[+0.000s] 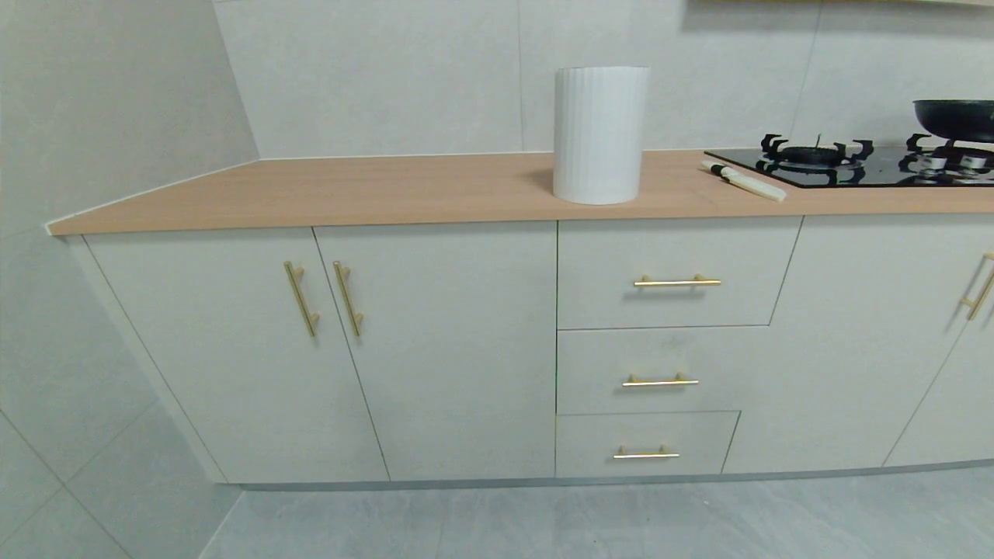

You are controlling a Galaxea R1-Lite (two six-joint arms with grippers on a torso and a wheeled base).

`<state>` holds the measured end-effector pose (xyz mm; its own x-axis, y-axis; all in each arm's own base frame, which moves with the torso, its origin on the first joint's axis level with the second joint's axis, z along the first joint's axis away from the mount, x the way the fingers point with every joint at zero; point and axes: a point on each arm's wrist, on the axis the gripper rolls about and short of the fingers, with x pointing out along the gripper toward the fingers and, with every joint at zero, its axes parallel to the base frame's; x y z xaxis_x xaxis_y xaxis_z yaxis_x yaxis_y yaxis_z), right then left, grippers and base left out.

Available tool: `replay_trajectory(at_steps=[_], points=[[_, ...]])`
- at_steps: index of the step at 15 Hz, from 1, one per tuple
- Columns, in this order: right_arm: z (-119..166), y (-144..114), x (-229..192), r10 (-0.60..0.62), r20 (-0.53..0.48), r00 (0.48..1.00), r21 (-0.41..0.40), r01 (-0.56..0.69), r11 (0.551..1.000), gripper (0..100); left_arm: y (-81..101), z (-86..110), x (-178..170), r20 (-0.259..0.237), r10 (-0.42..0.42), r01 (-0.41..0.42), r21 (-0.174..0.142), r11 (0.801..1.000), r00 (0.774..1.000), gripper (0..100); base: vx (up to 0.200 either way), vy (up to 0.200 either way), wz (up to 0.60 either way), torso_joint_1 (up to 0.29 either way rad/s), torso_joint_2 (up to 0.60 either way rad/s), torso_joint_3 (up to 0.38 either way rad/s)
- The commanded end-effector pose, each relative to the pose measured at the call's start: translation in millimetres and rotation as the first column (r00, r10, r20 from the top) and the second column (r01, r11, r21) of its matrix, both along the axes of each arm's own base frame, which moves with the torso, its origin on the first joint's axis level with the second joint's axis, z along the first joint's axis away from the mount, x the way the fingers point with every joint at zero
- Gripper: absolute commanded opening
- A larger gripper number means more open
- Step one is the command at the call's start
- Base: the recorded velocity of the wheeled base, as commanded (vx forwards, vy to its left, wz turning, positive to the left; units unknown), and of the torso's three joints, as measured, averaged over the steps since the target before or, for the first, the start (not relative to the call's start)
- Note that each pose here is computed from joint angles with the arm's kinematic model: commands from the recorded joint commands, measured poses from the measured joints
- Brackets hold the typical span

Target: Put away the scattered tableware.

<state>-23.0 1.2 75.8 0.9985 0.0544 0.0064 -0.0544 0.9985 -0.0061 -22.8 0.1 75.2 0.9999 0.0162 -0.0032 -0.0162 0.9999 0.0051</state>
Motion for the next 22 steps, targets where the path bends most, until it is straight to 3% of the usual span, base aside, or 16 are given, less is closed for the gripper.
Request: replay_trajectory(at_steps=[1,7,22], points=[[0.0,0.0,0.2,0.001,-0.003,1.000,0.000,-0.001,1.000,100,0.0,0.2,0.0,0.002,0.001,-0.001,0.000,1.000,1.000,100,0.000,0.000,0.00,0.000,0.00,0.000],[0.0,0.0,0.2,0.001,-0.003,1.000,0.000,-0.001,1.000,100,0.0,0.2,0.0,0.002,-0.001,0.001,0.004,1.000,1.000,100,0.000,0.000,0.00,0.000,0.00,0.000],[0.0,0.1,0.2,0.002,-0.003,1.000,0.001,-0.002,1.000,100,0.0,0.0,0.0,0.000,-0.001,0.001,-0.001,1.000,1.000,100,0.200,0.000,0.00,0.001,0.00,0.003]])
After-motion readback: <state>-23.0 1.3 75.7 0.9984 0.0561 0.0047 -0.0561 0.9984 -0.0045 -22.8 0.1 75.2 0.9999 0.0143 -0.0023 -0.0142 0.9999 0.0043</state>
